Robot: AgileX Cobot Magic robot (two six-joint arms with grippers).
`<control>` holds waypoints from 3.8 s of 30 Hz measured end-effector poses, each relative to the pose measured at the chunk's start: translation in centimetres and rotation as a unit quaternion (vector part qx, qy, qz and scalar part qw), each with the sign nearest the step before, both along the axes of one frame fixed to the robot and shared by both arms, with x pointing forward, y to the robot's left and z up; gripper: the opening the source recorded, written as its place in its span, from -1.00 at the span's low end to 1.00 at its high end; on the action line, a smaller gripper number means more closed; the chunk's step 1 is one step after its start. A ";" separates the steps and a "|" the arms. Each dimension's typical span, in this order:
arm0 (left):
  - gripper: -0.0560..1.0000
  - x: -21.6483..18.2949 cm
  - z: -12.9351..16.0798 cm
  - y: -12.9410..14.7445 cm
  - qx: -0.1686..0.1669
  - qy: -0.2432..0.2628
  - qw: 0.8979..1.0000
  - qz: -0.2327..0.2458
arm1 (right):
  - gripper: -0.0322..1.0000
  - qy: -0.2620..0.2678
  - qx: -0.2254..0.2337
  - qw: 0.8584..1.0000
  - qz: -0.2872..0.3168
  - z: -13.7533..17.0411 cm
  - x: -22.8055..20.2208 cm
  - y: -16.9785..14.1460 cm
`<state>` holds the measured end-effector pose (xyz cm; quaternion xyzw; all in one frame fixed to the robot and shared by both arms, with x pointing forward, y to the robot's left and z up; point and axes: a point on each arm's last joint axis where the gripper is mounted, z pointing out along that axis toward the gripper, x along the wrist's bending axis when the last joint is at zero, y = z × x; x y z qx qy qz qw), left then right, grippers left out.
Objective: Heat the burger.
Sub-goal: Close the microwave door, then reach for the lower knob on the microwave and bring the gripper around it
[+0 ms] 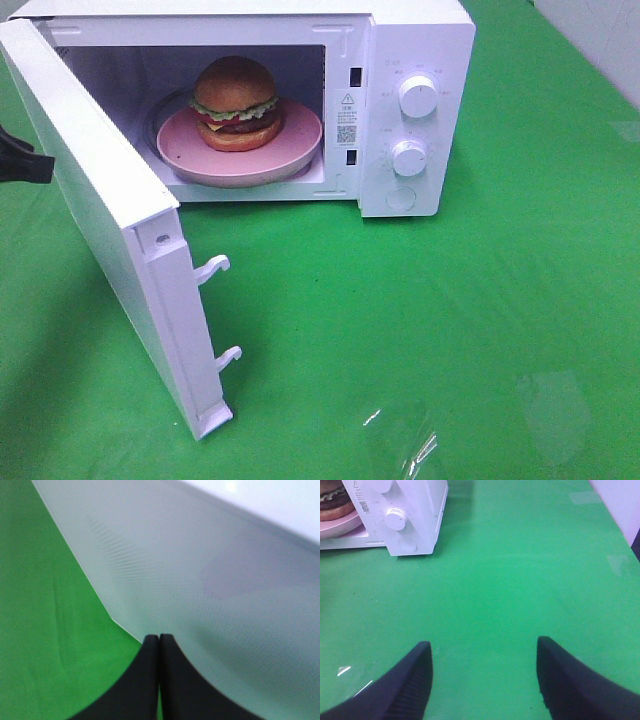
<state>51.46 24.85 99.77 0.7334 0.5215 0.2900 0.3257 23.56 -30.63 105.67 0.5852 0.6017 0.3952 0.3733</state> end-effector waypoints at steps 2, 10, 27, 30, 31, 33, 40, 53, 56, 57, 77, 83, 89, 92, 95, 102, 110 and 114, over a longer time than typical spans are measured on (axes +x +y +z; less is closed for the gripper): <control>-0.89 0.0 0.0 0.0 0.000 0.000 1.000 0.000 | 0.18 0.000 0.000 1.000 0.000 0.0 0.0 0.0; -0.89 2.6 0.0 -2.5 0.005 -0.009 0.999 -0.032 | 0.18 0.000 0.000 1.000 0.000 0.0 0.0 0.0; -0.89 6.6 -0.3 -8.8 0.001 -0.023 0.995 -0.098 | 0.18 0.000 0.000 1.000 0.000 0.0 0.0 0.0; -0.89 7.1 -0.3 -9.7 0.000 -0.025 0.994 -0.107 | 0.18 0.000 0.000 1.000 0.000 0.0 0.0 0.0; -0.89 7.4 -0.5 -10.7 -0.003 -0.018 0.992 -0.122 | 0.18 0.000 0.000 1.000 0.000 0.0 0.0 0.0; -0.89 7.7 -0.7 -11.9 -0.005 -0.013 0.990 -0.139 | 0.18 0.000 0.000 1.000 0.000 0.0 0.0 0.0; -0.89 8.5 -1.2 -15.4 -0.011 0.004 0.982 -0.187 | 0.18 0.000 0.000 1.000 0.000 0.0 0.0 0.0; -0.89 9.8 -1.3 -20.9 -0.056 0.003 0.976 -0.210 | 0.18 0.000 0.000 1.000 0.000 0.0 0.0 0.0; -0.89 9.7 -1.4 -21.8 -0.054 0.002 0.974 -0.222 | 0.18 0.000 0.000 1.000 0.000 0.0 0.0 0.0; -0.89 9.7 -1.6 -22.3 -0.048 0.002 0.972 -0.231 | 0.18 0.000 0.000 1.000 0.000 0.0 0.0 0.0; -0.89 7.5 3.3 -21.0 -0.019 0.046 0.958 -0.283 | 0.18 0.000 0.000 1.000 0.000 0.0 0.0 0.0; -0.89 5.6 4.3 -19.0 0.025 0.148 0.960 -0.238 | 0.18 0.000 0.000 1.000 0.000 0.0 0.0 0.0; -0.89 4.4 5.2 -17.5 0.062 0.201 0.956 -0.206 | 0.18 0.000 0.000 1.000 0.000 0.0 0.0 0.0; -0.89 3.3 5.8 -16.3 0.085 0.246 0.948 -0.184 | 0.18 0.000 0.000 1.000 0.000 0.0 0.0 0.0; -0.89 2.8 5.8 -15.8 0.096 0.275 0.940 -0.178 | 0.18 0.000 0.000 1.000 0.000 0.0 0.0 0.0; -0.89 2.5 5.2 -13.8 0.109 0.344 0.920 -0.152 | 0.18 0.000 0.000 1.000 0.000 0.0 0.0 0.0; -0.89 3.8 5.0 -8.9 0.066 0.372 0.922 -0.083 | 0.18 0.000 0.000 1.000 0.000 0.0 0.0 0.0; -0.89 3.1 5.4 -6.3 0.050 0.375 0.924 -0.054 | 0.18 0.000 0.000 1.000 0.000 0.0 0.0 0.0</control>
